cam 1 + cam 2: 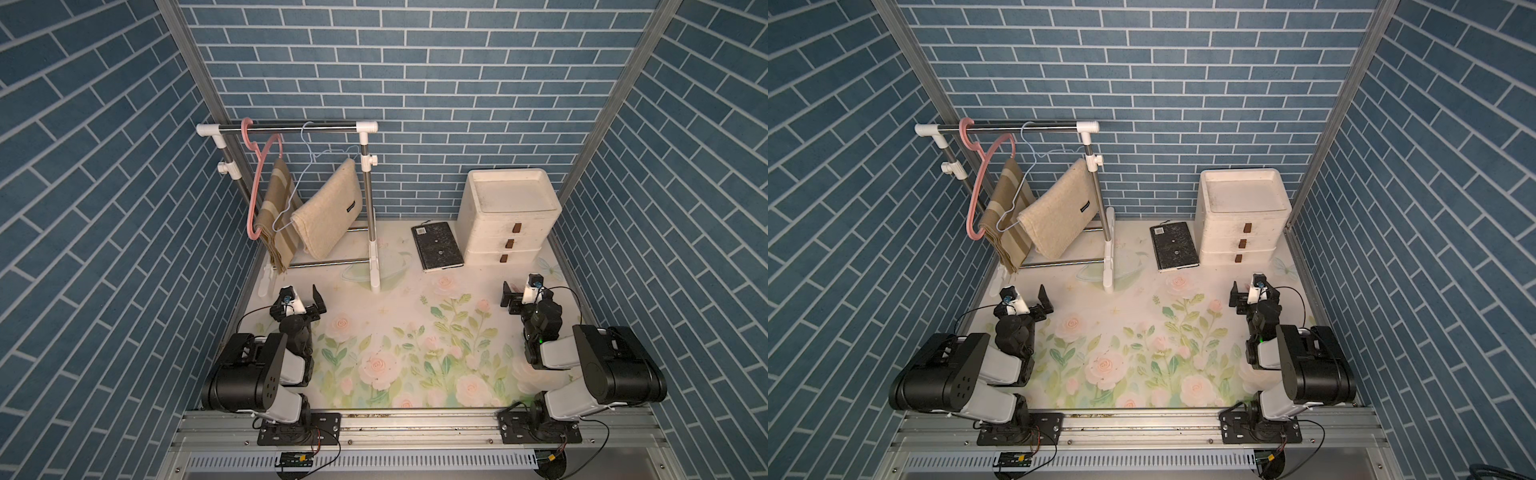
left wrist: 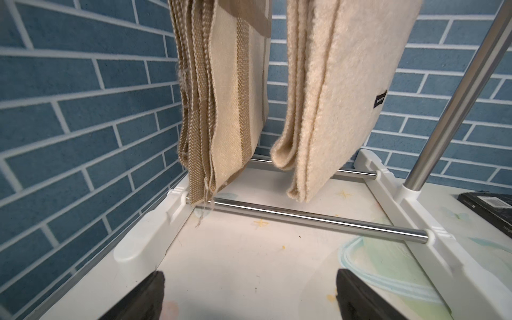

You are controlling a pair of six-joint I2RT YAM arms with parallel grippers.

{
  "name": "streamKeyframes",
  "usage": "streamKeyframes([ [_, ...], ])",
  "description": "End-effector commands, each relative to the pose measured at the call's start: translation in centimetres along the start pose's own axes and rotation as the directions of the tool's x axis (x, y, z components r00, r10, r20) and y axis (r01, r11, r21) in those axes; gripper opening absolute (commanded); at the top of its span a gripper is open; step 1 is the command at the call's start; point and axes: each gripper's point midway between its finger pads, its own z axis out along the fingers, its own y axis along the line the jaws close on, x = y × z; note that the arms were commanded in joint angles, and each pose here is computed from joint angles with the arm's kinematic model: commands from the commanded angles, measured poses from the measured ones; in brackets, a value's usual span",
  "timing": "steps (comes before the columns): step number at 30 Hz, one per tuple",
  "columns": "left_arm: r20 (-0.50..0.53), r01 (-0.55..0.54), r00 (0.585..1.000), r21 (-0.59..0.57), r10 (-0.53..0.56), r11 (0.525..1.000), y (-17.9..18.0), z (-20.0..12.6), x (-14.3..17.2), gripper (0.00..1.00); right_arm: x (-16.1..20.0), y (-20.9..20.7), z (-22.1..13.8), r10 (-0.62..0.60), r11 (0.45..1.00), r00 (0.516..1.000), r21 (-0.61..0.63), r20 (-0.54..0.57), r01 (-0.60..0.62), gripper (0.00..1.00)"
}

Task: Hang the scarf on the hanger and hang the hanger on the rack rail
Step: Reset both arms

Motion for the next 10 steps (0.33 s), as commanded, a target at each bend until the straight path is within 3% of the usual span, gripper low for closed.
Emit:
streamKeyframes([
  [1, -0.018, -0.029, 0.999, 0.046, 0.030, 0.999, -1.42, 1.93, -0.55, 1.00, -1.12, -0.05, 0.25, -0.020, 1.000, 0.999, 0.006, 0.039, 0.019, 0.99],
  [10, -0.022, -0.031, 0.999, 0.049, 0.032, 0.998, -1.44, 1.82, -0.36, 1.00, -1.15, -0.03, 0.28, -0.020, 1.000, 0.999, 0.006, 0.039, 0.019, 1.00],
])
